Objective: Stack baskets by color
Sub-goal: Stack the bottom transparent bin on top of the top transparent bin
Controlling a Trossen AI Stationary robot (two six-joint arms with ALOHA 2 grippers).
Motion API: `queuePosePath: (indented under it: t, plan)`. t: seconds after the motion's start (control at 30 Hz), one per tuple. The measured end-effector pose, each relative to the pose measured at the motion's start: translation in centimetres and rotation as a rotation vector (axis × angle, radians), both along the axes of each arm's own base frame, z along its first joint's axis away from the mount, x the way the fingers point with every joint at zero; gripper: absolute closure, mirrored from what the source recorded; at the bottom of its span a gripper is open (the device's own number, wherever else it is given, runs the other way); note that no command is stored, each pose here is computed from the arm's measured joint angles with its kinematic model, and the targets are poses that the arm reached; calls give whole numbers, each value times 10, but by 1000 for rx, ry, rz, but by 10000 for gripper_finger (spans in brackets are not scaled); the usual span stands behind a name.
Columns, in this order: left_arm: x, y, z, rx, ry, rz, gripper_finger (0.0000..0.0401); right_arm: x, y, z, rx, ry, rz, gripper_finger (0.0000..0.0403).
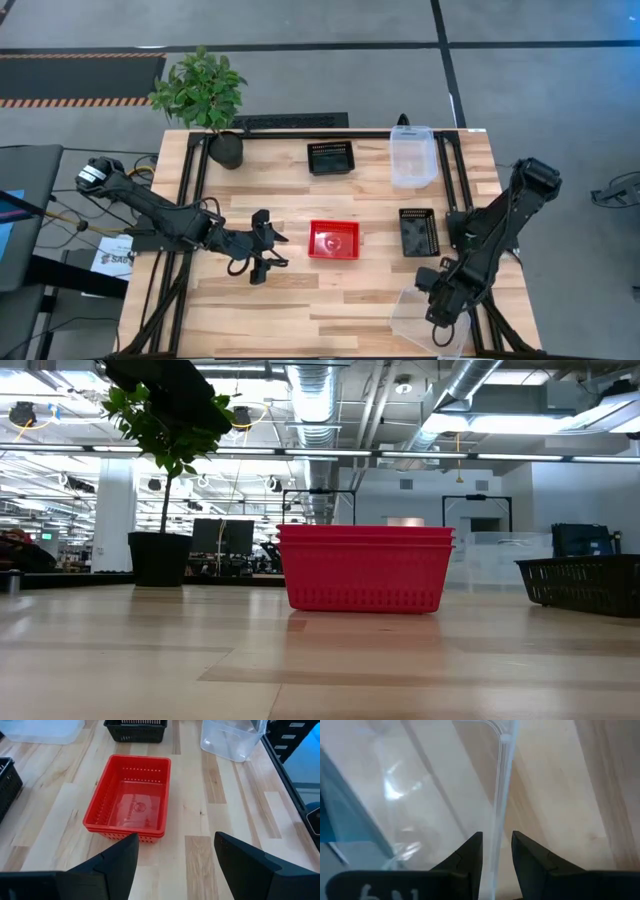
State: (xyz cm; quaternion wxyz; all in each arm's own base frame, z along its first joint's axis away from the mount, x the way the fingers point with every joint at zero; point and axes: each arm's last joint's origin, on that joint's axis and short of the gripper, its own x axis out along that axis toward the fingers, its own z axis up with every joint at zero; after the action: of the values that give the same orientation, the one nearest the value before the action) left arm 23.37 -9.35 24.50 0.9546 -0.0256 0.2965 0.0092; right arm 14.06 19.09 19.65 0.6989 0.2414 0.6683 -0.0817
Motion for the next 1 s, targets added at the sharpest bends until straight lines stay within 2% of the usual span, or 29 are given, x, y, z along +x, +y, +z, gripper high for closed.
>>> queuePosePath:
  t: [0.33, 0.47, 0.63, 0.87, 1.0]
  plan:
    - [3, 7, 0, -11, 4, 16, 154, 6, 8, -22, -65, 40, 46, 282]
    - [4, 9, 0, -10, 4, 27, 154, 8, 8, -21, -56, 25, 83, 311]
    - [3, 9, 0, -16, 4, 29, 154, 11, 4, -17, -41, 4, 92, 389]
    - [4, 9, 0, -17, 3, 30, 154, 17, 2, -10, 8, -36, 80, 393]
    - [4, 9, 0, -17, 3, 30, 154, 23, -2, 16, 22, -174, 95, 394]
